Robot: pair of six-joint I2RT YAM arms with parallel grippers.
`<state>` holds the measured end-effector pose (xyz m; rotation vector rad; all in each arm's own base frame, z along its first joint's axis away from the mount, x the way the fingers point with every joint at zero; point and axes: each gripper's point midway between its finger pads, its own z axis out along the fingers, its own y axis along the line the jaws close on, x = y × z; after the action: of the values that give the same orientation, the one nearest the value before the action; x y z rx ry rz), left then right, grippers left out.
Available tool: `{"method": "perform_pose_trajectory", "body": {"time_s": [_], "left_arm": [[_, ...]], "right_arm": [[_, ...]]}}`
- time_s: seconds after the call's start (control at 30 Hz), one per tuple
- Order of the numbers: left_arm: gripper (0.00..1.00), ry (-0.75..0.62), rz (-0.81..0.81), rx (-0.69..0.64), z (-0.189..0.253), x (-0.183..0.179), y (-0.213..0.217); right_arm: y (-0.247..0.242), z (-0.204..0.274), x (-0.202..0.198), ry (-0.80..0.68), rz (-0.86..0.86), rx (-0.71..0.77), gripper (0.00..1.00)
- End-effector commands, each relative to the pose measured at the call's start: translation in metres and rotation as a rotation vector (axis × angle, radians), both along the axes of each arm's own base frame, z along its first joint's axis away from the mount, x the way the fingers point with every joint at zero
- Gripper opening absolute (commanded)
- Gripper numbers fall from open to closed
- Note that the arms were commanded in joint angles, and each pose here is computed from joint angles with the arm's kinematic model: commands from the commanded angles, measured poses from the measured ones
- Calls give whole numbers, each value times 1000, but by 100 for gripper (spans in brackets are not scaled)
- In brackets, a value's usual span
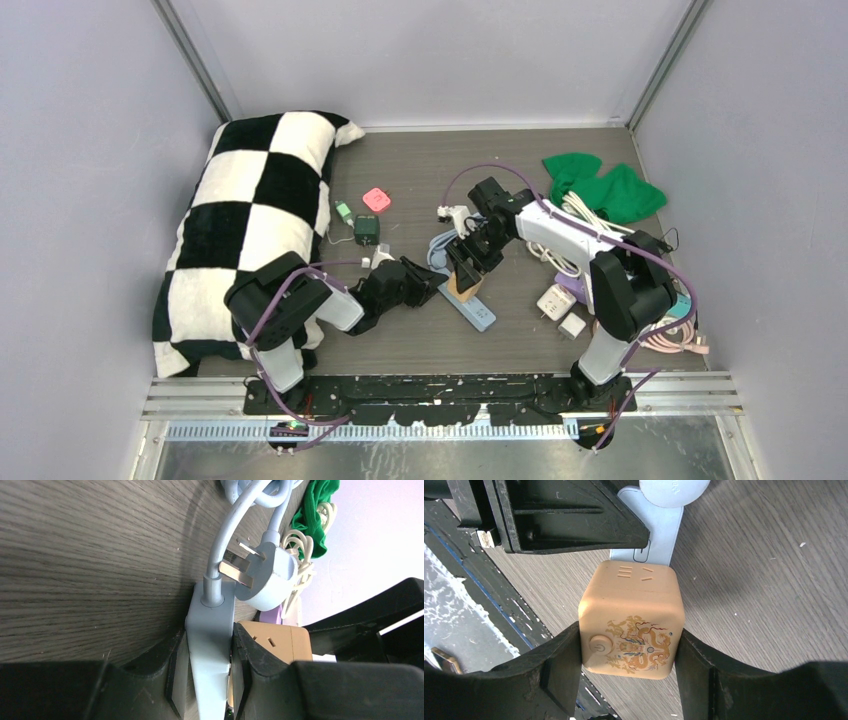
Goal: Pull the plug off the socket
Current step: Remove the plug from the socket.
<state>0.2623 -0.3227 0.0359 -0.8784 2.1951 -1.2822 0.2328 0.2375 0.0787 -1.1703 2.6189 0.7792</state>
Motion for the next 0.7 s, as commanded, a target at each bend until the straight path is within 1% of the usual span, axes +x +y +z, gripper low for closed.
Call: {"method": "perform_pose_trajectory", "body": {"time_s": [0.0,0.17,0.27,0.37,0.6,0.67], "left_arm": [[0,-15,5,98,-16,1,11],[0,-15,6,101,-15,2,11],[0,-13,-1,100,-16,2,8],[0,-11,-17,92,-17,3,3],[0,-14,-16,92,-17,3,4],[0,-13,-8,97,-17,2,7]], "right_arm": [[43,48,-32,21,208,221,1],[2,35,9,22,22,204,1],[-11,29,16,16,-40,208,1],[-4,29,3,32,-11,233,1],[39,54,-41,56,209,274,1],[45,58,-45,56,241,280,1]]}}
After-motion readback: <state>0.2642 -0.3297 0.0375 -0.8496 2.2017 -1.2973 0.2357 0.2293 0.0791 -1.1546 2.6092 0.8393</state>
